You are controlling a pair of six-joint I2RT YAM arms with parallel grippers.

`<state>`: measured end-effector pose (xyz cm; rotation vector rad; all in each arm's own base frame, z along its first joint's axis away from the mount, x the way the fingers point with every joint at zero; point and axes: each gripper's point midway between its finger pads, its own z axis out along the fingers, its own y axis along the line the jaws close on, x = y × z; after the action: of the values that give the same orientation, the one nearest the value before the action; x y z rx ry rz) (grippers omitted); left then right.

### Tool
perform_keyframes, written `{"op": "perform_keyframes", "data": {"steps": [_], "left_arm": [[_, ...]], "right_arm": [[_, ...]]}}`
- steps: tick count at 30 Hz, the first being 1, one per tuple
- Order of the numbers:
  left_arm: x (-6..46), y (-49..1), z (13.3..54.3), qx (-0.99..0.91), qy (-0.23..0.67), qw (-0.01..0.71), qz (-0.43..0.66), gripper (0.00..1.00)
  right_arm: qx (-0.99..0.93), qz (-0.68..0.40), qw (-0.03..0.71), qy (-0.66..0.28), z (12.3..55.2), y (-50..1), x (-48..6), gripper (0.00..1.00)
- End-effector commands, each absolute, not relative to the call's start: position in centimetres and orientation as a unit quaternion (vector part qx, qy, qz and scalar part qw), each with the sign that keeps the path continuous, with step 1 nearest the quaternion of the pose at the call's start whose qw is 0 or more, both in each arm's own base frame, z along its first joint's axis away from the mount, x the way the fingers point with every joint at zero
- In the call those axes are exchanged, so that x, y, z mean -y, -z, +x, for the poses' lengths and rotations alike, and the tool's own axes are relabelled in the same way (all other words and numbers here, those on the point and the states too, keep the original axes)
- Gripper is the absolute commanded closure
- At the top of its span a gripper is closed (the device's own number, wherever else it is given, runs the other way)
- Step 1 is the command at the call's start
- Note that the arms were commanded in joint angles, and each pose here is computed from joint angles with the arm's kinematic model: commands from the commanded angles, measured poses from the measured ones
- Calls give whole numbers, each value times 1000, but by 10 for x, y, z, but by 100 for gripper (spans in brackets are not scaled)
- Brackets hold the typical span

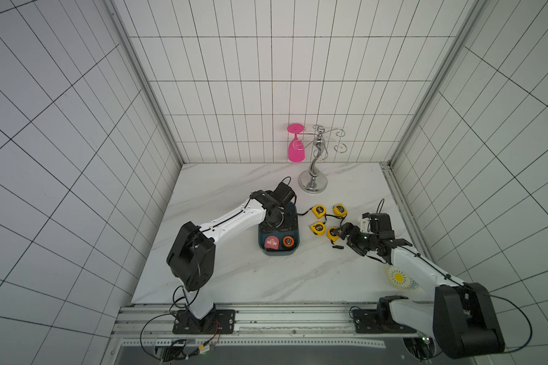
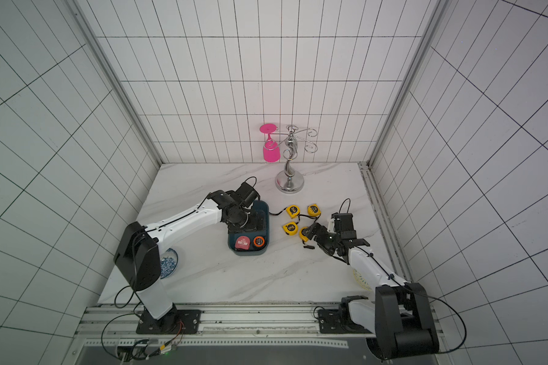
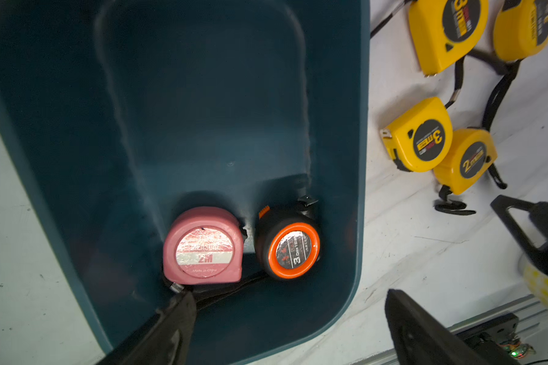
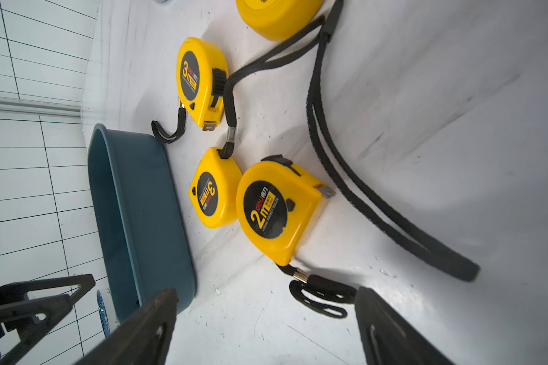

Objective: Take the tape measure out of the storage box
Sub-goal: Pick up the tape measure from the storage box.

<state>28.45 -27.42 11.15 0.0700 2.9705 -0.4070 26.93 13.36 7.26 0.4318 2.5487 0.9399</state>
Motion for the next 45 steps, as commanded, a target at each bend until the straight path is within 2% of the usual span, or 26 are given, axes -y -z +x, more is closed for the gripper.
{"op": "perform_keyframes", "data": {"steps": [1,14,30,45], "left_arm": [[267,-99,282,-992,103,61,46,3],[279,-68,279,-994,82,32,62,9],[298,-58,275,-993,83,16,84,13],[300,-53,273,-994,72,11,87,30]], "right_arm": [[-906,149,214,-333,279,-89,-132,8],[-905,151,216,-333,279,-90,-131,8],[-906,148,217,-333,285,-92,-132,8],[-903,147,217,-340,291,-93,-135,7]]}}
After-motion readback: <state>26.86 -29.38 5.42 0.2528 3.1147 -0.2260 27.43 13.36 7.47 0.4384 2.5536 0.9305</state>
